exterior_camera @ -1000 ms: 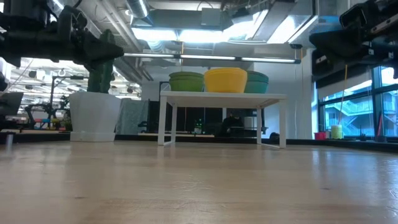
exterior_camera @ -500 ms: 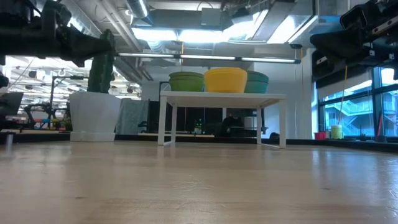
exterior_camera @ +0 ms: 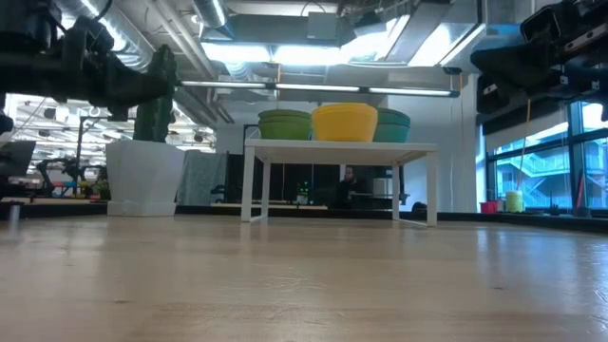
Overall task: Pick & Place Mini bowls
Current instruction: Return to Home Position
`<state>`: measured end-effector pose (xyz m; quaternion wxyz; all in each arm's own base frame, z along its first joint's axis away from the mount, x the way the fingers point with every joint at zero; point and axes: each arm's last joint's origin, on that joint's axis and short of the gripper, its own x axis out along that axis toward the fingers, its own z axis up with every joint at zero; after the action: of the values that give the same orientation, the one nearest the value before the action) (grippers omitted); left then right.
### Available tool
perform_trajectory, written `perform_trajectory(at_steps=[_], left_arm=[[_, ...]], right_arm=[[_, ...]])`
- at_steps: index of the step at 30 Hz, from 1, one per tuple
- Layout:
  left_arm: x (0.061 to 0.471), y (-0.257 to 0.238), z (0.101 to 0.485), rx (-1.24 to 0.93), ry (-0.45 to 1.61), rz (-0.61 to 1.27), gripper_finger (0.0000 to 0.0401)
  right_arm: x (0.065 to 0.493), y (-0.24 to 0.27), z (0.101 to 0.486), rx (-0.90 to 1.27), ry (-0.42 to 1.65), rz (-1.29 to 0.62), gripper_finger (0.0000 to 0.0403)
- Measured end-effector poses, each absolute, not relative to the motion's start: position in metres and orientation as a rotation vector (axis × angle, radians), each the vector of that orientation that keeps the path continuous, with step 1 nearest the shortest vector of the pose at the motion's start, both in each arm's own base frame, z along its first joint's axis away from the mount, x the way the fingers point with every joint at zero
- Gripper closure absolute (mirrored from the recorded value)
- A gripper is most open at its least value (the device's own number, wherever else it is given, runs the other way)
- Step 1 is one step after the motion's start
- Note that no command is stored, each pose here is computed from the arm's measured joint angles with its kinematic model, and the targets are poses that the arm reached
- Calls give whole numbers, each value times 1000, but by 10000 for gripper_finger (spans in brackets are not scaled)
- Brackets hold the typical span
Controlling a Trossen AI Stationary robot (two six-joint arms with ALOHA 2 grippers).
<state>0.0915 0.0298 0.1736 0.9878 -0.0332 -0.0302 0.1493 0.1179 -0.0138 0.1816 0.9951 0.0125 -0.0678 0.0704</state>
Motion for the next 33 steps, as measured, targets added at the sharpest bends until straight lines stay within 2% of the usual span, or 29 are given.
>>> perform_trajectory(at_steps=[15,22,26,33], left_arm=[[93,28,174,-75,-91,235,353],[93,28,169,-83,-44,237,353],[93,28,169,-88,-45,237,353],[93,29,170,-164,-64,246,353]], right_arm=[[118,-15,181,3,-134,102,397],[119,-13,166,34,27,141,397],[119,-10,170,24,-12,218,397],[119,-11,173,58,-44,157,397]])
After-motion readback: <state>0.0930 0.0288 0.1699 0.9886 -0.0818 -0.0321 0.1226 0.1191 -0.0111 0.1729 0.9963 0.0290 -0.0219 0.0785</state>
